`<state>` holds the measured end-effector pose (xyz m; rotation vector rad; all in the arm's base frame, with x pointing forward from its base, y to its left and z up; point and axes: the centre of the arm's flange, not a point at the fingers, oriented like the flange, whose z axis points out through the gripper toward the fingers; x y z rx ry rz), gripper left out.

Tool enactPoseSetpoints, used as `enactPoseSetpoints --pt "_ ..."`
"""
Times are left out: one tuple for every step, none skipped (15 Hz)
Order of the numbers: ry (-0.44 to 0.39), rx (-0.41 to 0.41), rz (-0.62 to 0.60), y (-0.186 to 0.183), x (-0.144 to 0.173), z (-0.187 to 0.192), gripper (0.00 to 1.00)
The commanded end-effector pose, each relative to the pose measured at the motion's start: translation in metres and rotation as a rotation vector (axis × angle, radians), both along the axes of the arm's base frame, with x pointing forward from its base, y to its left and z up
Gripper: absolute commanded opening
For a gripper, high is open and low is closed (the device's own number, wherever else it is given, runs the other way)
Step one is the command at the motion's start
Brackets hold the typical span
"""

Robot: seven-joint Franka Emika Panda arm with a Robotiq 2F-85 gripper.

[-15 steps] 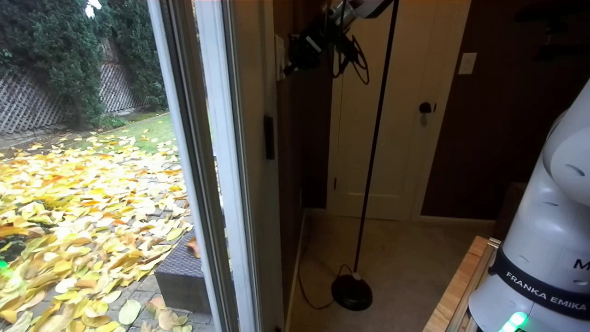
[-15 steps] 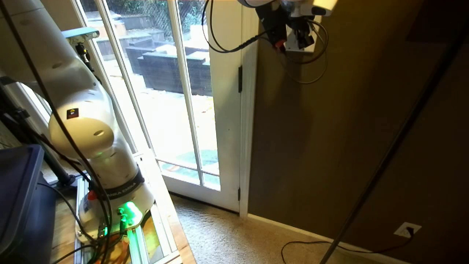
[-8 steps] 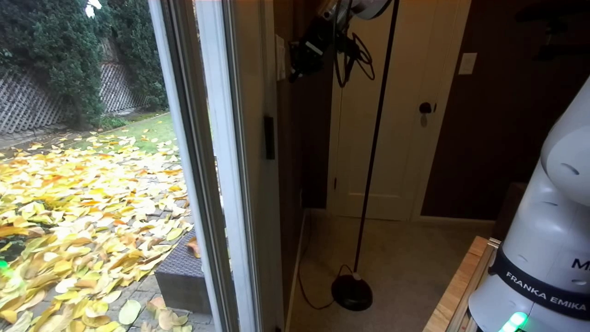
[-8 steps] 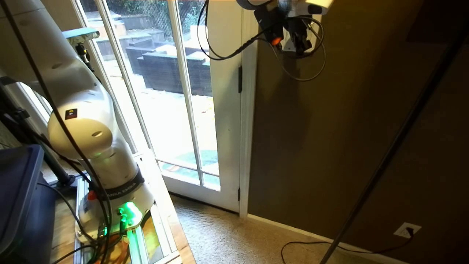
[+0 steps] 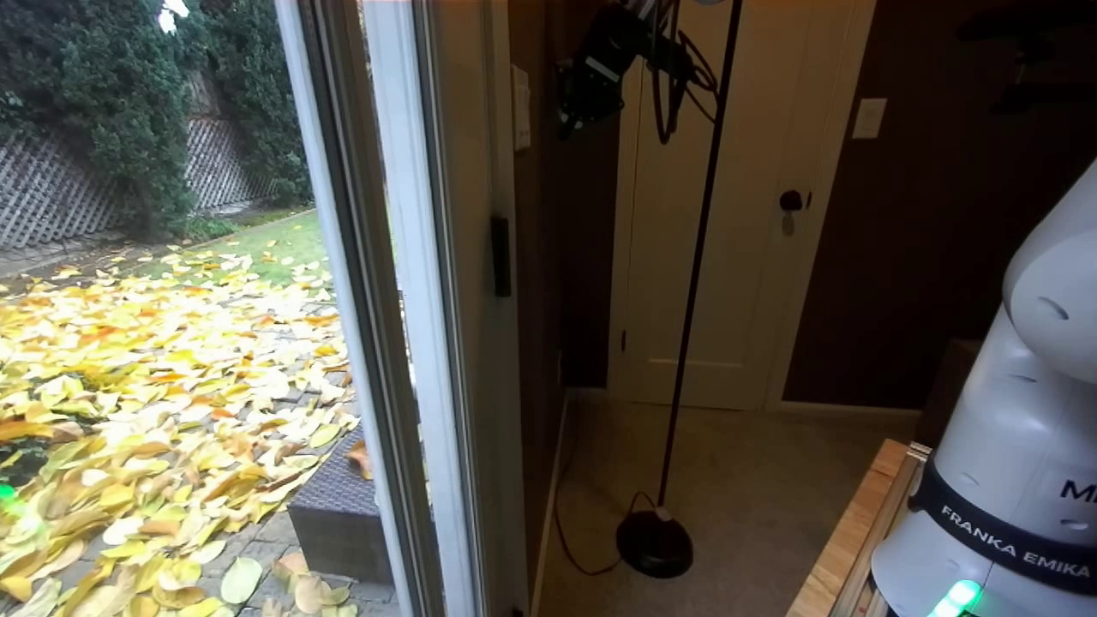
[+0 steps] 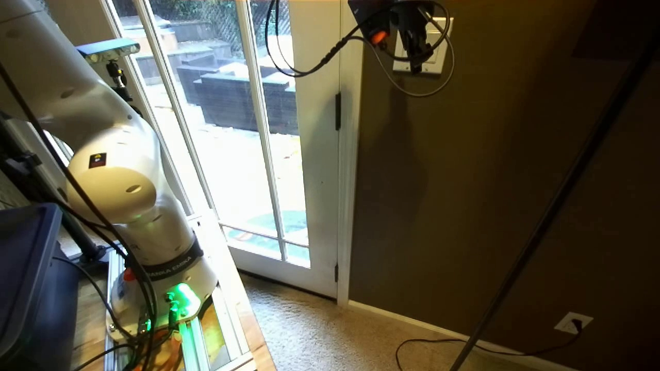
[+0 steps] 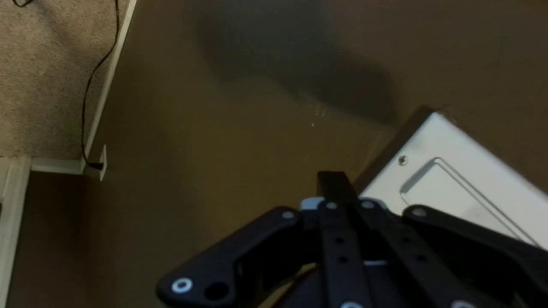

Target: Turn on the switch on the right

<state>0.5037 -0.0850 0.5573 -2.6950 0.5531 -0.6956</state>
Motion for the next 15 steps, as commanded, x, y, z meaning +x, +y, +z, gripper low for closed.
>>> enactPoseSetpoints --pt "-0.049 0.024 0.066 0.015 -0.022 0.014 0.00" --pt "-0.070 0.027 0.077 0.019 -0.024 0.018 0.00" --pt "-0.069 0.036 0.087 0.021 -0.024 0.020 0.00" --pt "-0.067 0.040 0.094 0.022 -0.024 0.021 0.00" --pt "-0.060 0.036 0.092 0.024 -0.023 0.021 0.00" --pt "-0.054 0.035 0.096 0.024 -0.024 0.021 0.26" --pt "-0.053 0.026 0.091 0.025 -0.027 0.022 0.27" --pt "-0.062 0.019 0.070 0.024 -0.031 0.025 0.33" --pt "-0.044 0.006 0.069 0.025 -0.040 0.030 0.40" --pt "-0.038 -0.009 0.064 0.026 -0.046 0.035 0.47" --pt "-0.014 -0.041 0.061 0.028 -0.058 0.044 0.53" --pt "0.005 -0.090 0.058 0.031 -0.069 0.052 0.60" --pt "0.021 -0.139 0.049 0.033 -0.080 0.059 0.68" --pt "0.044 -0.199 0.027 0.036 -0.092 0.066 0.74" --pt "0.050 -0.251 0.014 0.037 -0.101 0.075 0.80"
